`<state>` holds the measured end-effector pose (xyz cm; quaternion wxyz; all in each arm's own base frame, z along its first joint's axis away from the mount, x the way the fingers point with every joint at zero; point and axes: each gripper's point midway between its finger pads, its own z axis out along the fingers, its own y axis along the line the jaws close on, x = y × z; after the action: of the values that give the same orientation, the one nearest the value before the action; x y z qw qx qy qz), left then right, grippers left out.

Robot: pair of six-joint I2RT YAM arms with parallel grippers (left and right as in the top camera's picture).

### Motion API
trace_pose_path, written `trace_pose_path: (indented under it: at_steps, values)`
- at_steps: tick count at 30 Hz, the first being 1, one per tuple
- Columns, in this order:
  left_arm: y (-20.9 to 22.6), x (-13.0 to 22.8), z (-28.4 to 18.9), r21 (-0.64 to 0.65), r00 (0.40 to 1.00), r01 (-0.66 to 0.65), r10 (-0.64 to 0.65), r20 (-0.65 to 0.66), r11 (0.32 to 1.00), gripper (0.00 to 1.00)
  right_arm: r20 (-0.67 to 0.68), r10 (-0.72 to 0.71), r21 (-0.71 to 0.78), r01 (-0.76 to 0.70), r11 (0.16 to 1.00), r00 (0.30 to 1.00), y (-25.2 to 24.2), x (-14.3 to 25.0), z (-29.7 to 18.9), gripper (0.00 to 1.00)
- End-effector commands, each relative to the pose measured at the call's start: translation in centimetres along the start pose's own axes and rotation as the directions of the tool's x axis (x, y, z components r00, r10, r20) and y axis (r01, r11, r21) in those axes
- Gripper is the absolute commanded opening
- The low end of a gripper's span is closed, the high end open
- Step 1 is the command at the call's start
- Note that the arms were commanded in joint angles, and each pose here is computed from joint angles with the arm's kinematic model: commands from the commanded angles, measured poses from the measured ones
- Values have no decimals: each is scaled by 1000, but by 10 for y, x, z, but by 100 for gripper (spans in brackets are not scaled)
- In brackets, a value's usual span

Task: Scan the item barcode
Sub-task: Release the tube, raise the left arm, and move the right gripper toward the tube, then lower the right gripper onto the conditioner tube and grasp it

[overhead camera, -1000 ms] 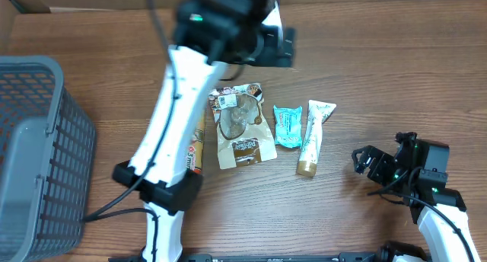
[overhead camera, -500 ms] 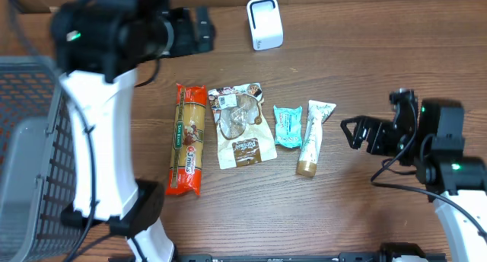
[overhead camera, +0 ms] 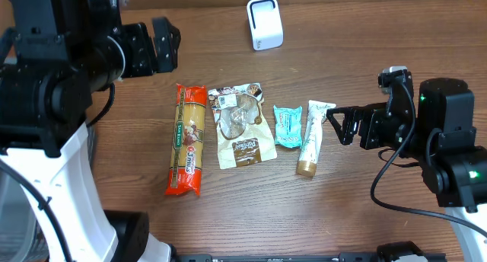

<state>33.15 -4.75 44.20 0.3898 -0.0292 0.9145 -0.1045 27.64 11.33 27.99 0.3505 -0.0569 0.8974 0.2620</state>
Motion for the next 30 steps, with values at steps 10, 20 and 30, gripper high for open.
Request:
trace_pose_path:
  at_steps: [10, 20, 30]
  values:
    - [69, 75, 32, -330, 964, -41, -49, -261, 943, 100, -182, 197, 198, -160, 967, 963, -46, 22, 69, 87]
    - [78, 92, 65, -353, 941, -65, -60, -333, 933, 100, -428, 296, 264, -195, 945, 854, -72, 78, 135, 83]
    - [79, 90, 67, -354, 944, -64, -59, -325, 933, 100, -579, 272, 260, -142, 955, 768, -96, 121, 175, 87]
